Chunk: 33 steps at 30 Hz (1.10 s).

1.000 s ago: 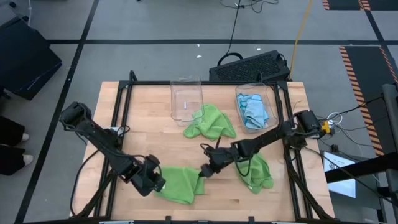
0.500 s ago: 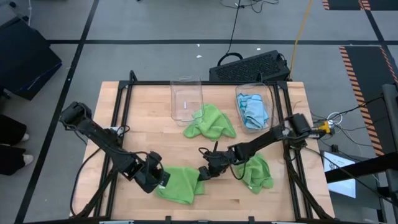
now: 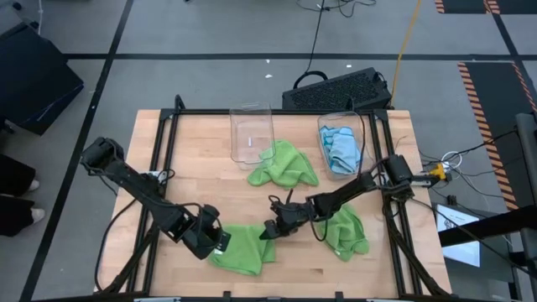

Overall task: Fold microfiber towels
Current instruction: Fold the bottom left green microfiber towel

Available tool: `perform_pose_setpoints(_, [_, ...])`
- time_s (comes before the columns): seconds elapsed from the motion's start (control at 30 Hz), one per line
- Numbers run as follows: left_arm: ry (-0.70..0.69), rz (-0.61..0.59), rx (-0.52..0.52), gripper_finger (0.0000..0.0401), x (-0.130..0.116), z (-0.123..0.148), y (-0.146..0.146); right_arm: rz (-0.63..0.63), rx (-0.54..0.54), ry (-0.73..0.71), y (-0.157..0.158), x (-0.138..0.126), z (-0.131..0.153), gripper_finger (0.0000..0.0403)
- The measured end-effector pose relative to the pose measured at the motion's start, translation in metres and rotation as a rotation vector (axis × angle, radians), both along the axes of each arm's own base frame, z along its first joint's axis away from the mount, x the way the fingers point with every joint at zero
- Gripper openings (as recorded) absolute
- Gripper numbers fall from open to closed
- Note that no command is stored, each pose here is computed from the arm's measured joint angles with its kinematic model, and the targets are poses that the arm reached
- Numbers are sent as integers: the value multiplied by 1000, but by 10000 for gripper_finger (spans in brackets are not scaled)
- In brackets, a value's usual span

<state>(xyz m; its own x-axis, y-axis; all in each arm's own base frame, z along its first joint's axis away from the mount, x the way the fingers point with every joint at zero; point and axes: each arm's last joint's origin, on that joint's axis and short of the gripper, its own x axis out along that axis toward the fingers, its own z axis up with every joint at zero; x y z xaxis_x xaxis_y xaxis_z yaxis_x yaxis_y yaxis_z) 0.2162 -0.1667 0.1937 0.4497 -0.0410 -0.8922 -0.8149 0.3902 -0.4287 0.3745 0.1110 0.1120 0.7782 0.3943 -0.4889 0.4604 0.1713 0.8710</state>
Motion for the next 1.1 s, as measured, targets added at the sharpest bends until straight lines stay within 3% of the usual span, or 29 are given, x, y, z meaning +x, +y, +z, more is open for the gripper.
perform_pose_setpoints(0.6, [-10,-30,36,124,-2,0,-1,-46,14,-76,-38,12,6,251])
perform_pose_setpoints(0.67, [-80,-105,65,124,1,2,-6,-42,27,-92,-43,14,8,251])
perform_pose_setpoints(0.83, [-329,-425,198,134,17,12,-22,-40,44,-79,-52,15,7,251])
perform_pose_setpoints(1.03, [-393,-750,439,200,44,-7,-43,-10,73,-87,-67,16,9,251])
perform_pose_setpoints(1.1, [-345,-802,501,224,51,-15,-50,40,71,-106,-73,16,11,251])
